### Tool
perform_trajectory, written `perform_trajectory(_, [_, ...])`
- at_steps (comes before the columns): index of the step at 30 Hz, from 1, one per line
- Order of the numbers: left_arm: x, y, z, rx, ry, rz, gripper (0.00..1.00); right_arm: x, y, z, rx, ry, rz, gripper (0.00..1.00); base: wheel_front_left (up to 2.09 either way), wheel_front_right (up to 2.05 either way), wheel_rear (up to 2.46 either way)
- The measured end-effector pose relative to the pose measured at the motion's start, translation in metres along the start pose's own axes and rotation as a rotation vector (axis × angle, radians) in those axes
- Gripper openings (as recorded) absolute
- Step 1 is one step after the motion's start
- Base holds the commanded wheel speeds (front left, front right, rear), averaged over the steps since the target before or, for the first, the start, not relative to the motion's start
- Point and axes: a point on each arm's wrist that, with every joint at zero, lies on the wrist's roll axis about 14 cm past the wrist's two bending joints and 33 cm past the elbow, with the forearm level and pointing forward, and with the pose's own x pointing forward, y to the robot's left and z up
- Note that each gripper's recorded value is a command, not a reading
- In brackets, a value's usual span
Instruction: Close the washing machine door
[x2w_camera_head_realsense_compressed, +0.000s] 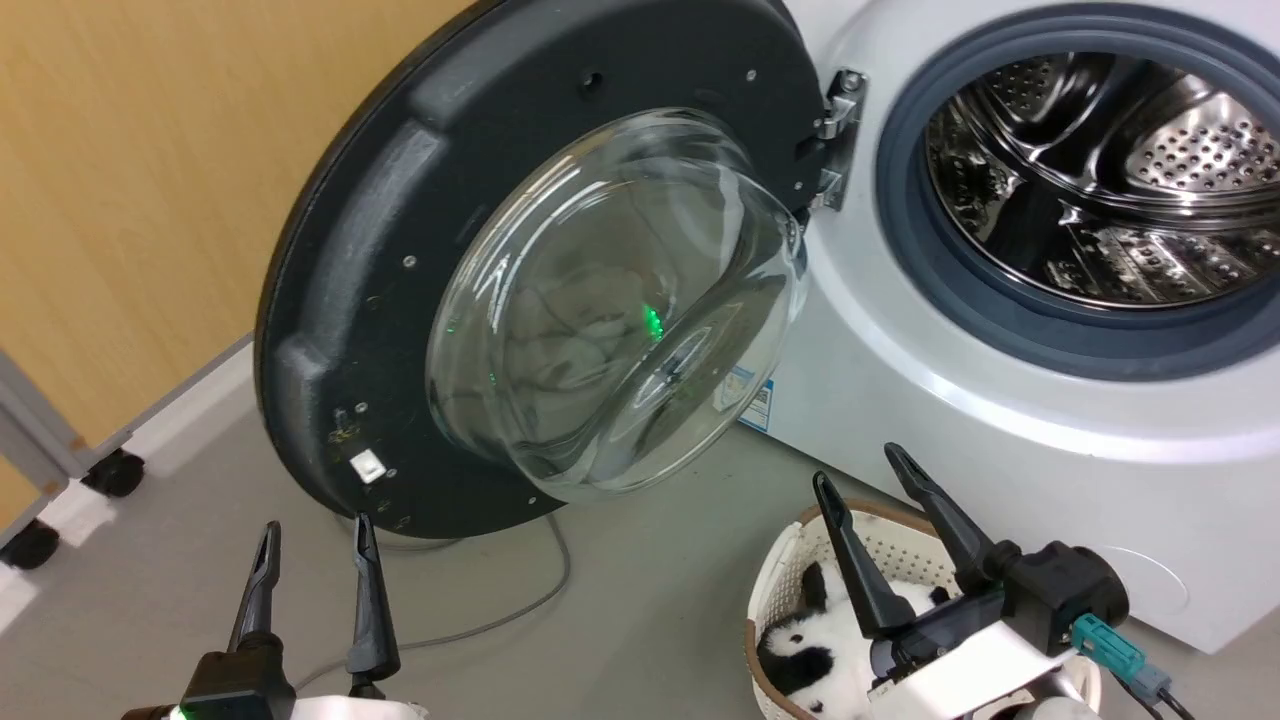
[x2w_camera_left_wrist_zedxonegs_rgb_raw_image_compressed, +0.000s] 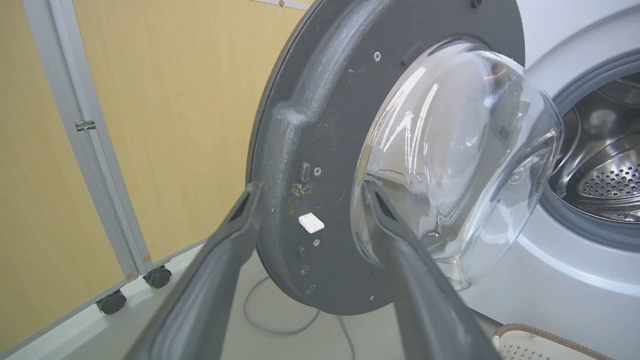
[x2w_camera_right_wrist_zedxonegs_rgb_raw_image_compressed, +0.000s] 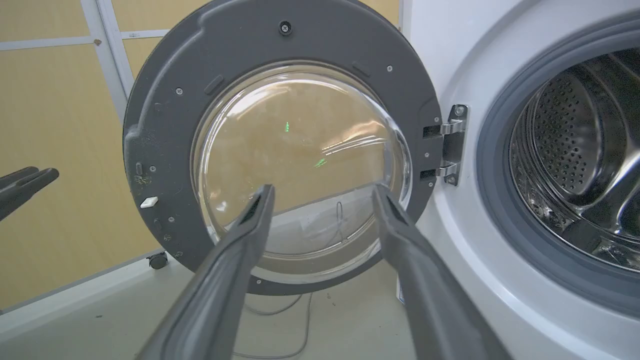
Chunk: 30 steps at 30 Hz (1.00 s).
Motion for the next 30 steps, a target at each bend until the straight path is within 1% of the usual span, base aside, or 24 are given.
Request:
perform_trajectory(12, [-0.008,0.017,0.003,0.002,-0.016,0.053,1.0,0.009,0.02,-0.003,0.025,-0.012,0.067,1.0,0.0,0.0,0.0])
perform_trajectory(21, [-0.009,0.02,0.0,0.006,-0.007,0.062,1.0,0.01,0.022,-0.003,0.03,-0.015,0.073,1.0,0.0,0.0,0.0])
perform_trajectory(22, [-0.009,0.021,0.0,0.004,-0.007,0.065,0.47,0.01,0.022,-0.004,0.029,-0.014,0.074,1.0,0.0,0.0,0.0])
perform_trajectory(23, [-0.009,0.021,0.0,-0.005,-0.007,0.063,0.0,0.01,0.021,-0.004,0.029,-0.013,0.074,1.0,0.0,0.0,0.0])
perform_trajectory(27, [-0.005,0.028,0.007,-0.012,-0.027,0.071,0.0,0.01,0.019,-0.005,0.029,-0.013,0.071,1.0,0.0,0.0,0.0])
perform_trajectory(30, [0.005,0.035,0.021,-0.004,-0.071,0.061,0.0,0.01,0.014,-0.005,0.022,-0.016,0.062,1.0,0.0,0.0,0.0])
